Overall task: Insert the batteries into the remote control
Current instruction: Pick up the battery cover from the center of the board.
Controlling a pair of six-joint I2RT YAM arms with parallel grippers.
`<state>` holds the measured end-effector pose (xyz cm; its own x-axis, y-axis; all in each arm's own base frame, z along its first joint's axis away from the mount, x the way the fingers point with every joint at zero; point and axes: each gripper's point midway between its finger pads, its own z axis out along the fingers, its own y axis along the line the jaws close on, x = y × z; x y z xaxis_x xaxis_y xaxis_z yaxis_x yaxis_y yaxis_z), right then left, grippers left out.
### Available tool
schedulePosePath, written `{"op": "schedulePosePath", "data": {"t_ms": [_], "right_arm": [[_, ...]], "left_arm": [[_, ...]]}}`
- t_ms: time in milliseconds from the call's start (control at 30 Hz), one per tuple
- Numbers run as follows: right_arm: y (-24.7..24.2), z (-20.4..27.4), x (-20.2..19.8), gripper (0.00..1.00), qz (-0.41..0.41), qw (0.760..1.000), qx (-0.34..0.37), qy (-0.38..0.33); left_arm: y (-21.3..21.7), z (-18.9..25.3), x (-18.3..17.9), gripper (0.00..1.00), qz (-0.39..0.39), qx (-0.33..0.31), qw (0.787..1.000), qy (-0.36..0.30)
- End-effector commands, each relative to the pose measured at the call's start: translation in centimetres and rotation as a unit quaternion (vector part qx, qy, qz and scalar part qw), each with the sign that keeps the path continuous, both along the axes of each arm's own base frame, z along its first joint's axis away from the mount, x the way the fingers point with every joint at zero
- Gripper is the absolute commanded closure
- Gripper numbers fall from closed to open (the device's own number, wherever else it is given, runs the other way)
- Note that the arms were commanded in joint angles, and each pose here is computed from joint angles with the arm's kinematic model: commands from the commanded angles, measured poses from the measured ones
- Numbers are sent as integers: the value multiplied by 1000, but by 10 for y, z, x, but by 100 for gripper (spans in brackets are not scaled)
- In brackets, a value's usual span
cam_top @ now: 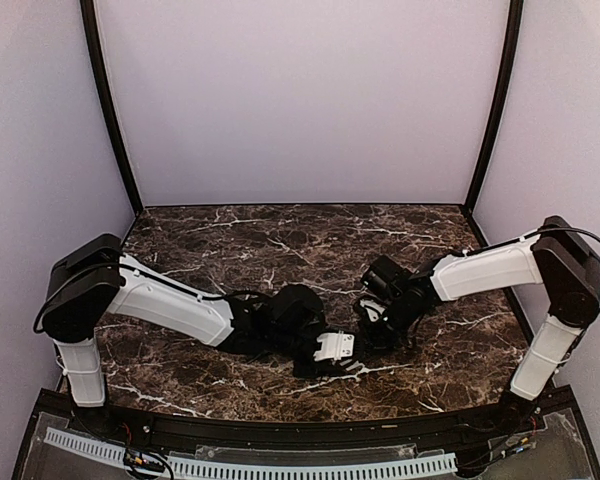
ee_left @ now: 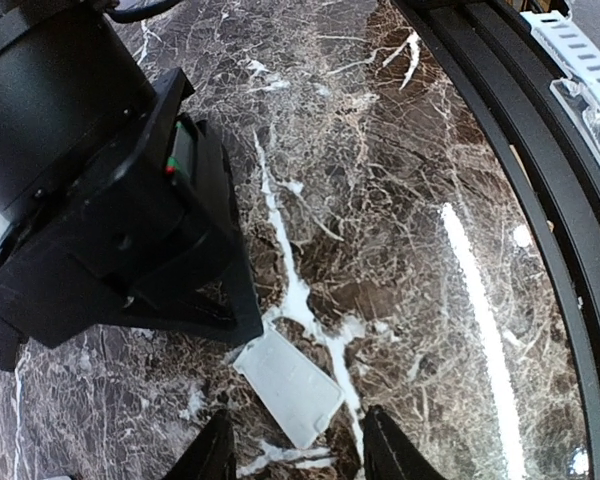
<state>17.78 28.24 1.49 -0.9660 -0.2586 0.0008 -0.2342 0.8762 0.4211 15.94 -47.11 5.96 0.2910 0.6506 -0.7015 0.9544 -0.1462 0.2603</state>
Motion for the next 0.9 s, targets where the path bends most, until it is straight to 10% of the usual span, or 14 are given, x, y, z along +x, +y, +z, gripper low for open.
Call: {"op": "schedulePosePath", "data": {"t_ms": [0, 300, 867], "right_arm": [[-24, -30, -14, 100, -6, 998, -54, 22], [-25, -34, -16, 100, -5, 998, -51, 28], [-17, -3, -3, 100, -3, 1000, -8, 4]], "left_arm": [[1, -15, -5, 58, -30, 6, 999, -18], [6, -30, 1, 61, -43, 22, 997, -60], [-3, -5, 15, 100, 26, -8, 999, -42]]}}
